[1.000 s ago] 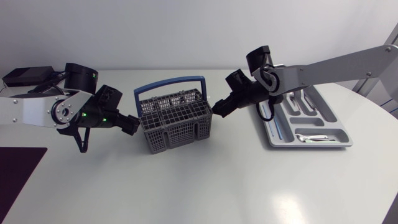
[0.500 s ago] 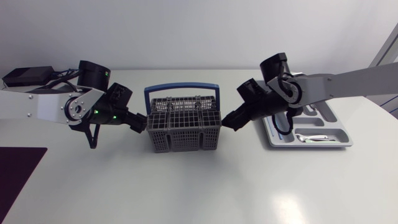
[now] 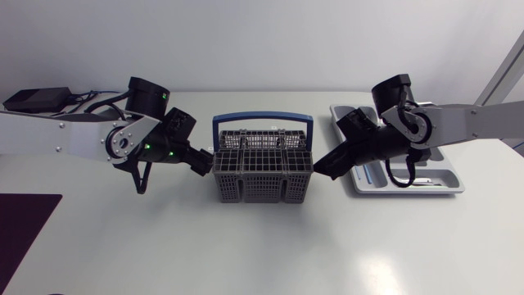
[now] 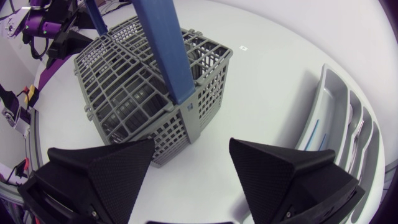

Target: Unload the cutlery basket into the drawer organizer.

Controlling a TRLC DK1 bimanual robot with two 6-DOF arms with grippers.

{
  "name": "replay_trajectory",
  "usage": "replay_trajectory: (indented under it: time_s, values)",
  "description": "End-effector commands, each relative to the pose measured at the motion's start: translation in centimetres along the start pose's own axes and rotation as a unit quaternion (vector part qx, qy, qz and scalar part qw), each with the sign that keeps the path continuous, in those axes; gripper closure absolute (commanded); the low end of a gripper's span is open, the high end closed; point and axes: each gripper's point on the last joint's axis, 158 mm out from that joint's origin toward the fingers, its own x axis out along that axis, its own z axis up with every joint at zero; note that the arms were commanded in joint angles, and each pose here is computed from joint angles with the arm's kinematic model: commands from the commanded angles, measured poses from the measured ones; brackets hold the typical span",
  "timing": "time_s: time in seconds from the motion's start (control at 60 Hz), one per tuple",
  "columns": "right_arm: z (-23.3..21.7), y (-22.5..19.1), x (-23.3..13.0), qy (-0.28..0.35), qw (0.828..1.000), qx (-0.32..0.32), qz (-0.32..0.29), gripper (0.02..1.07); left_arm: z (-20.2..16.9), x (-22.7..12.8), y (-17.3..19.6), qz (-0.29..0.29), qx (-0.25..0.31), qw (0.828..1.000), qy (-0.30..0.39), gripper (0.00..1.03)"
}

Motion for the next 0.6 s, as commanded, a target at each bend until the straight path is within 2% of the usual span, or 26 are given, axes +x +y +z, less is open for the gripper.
replay_trajectory:
  time_s: [0.0,0.233,0.583]
  values:
    - [1.0,2.6,0.1,-0.016,0.999,-0.017,0.034,0.20,1.9,-0.5,-0.9,-0.018,-0.002,0.999,-0.028,0.05]
    - [1.8,3.0,1.3,-0.013,0.999,-0.017,0.039,0.20,1.4,-1.1,0.1,-0.009,-0.007,1.000,-0.028,0.05]
    - [2.3,0.8,1.8,-0.017,1.000,-0.009,0.021,0.20,1.3,-1.6,-0.5,-0.013,-0.005,0.999,-0.029,0.05]
